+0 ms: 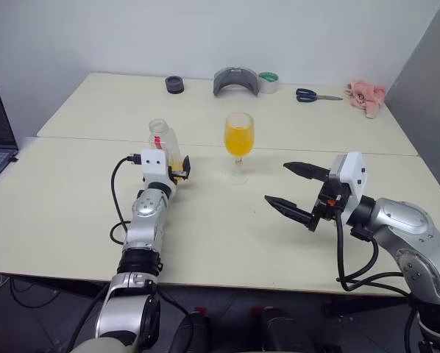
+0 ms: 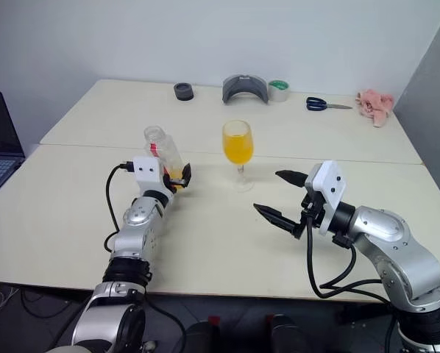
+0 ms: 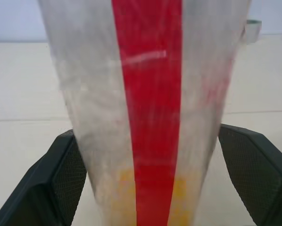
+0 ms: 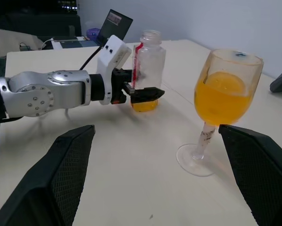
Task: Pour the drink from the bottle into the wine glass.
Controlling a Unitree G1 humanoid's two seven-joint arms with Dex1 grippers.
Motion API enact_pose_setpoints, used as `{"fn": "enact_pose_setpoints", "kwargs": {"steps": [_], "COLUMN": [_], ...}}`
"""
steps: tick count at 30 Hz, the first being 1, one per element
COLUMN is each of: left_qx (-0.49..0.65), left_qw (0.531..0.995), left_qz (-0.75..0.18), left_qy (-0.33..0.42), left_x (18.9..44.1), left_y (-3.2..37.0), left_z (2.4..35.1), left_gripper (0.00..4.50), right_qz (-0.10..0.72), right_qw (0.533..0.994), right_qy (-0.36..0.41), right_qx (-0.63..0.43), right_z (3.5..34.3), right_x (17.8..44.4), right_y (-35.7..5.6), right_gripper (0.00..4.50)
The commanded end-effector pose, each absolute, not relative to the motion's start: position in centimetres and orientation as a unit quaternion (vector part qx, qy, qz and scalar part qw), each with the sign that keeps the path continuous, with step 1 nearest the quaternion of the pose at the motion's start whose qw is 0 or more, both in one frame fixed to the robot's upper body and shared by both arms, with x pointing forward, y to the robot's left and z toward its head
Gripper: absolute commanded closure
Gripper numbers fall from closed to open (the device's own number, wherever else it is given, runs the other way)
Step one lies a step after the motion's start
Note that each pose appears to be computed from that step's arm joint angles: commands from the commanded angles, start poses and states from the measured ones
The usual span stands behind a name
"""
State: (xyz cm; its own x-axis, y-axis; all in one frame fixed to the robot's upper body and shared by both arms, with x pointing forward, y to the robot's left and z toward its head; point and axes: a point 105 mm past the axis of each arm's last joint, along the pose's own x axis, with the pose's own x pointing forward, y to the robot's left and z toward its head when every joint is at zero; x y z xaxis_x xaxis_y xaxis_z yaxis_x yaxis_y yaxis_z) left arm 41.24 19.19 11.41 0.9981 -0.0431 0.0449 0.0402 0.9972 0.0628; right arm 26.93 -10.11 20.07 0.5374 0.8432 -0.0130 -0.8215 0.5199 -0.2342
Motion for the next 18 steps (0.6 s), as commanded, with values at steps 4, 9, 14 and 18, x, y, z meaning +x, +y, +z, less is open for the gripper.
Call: {"fn": "enact_pose_setpoints", "kwargs": {"steps": [4,9,14,18], "left_qx": [0.033,0.027,0.029,0.016], "left_qw": [0.998,0.998,0.997,0.998], "left_qz": [-0.046,-0.062,-0.069,-0.059], "left_qy": [-0.03,0.002,0.016,0.021], "left_x": [38.6,35.2,32.5,31.3], "left_y": [18.6,18.1,17.7,17.4], "left_z": [12.5,11.4,11.5,11.9], "left_gripper": [0.01,0.01,0.01,0.01], "right_qz": [0.45,0.402,0.275,0.203], "right_qw": [0.884,0.911,0.955,0.973], "right_qy": [-0.06,-0.034,0.007,0.024], "right_qx": [-0.11,-0.086,-0.11,-0.107], "right_z": [20.6,19.5,17.3,16.2], "right_x": [26.5,26.6,28.5,29.3], "right_y": [-11.4,-13.0,-15.6,-16.5], "right_gripper": [0.0,0.0,0.0,0.0]}}
